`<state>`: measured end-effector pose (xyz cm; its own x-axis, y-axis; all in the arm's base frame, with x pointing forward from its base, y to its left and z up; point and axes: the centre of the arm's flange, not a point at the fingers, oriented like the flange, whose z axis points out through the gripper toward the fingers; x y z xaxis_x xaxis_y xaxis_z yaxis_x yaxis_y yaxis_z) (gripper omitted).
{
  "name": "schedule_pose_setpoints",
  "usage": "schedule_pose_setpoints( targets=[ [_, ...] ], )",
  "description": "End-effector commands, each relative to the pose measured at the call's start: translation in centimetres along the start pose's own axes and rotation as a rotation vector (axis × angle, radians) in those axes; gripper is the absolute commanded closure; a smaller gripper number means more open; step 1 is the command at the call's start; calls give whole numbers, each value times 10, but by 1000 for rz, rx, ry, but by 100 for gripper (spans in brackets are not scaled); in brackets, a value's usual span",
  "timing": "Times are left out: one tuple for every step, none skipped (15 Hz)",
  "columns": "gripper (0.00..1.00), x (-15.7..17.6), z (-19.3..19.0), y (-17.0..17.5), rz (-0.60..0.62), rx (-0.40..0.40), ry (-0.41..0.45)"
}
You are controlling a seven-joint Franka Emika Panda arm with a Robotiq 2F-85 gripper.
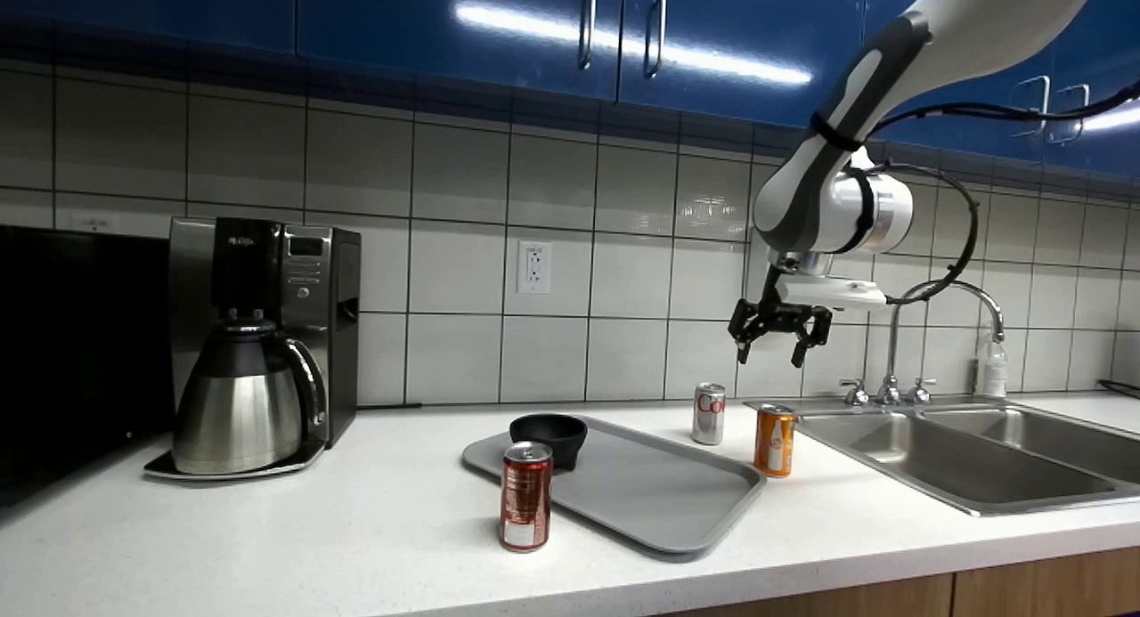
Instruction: Remove the contents on the tray
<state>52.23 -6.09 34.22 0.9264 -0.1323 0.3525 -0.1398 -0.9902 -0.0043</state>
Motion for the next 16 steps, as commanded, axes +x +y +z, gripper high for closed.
schedule_pose_setpoints(
  targets=[
    [0, -25, -29, -11, -28, 4, 45],
    [0, -29, -33, -15, -34, 6, 53],
    [0, -33, -37, -19, -40, 8, 62],
    [0, -37, -41, -22, -47, 8, 70],
    [0, -41, -45, -25, -55, 9, 76],
    [0, -46, -49, -30, -64, 7, 85],
    [0, -50, -52, -33, -73, 8, 90],
    [0, -31, -34, -24, -67, 14, 59],
    [0, -35, -37, -26, -75, 15, 63],
    [0, -38, -40, -27, -78, 16, 65],
    [0, -39, -41, -28, -79, 17, 67],
    [0, -40, -42, -28, -79, 17, 68],
    [0, -41, -42, -28, -79, 17, 68],
    [0, -41, -42, -28, -79, 17, 68],
    [0, -41, -42, -28, -79, 17, 68],
    [0, -41, -42, -28, -79, 17, 68]
  ],
)
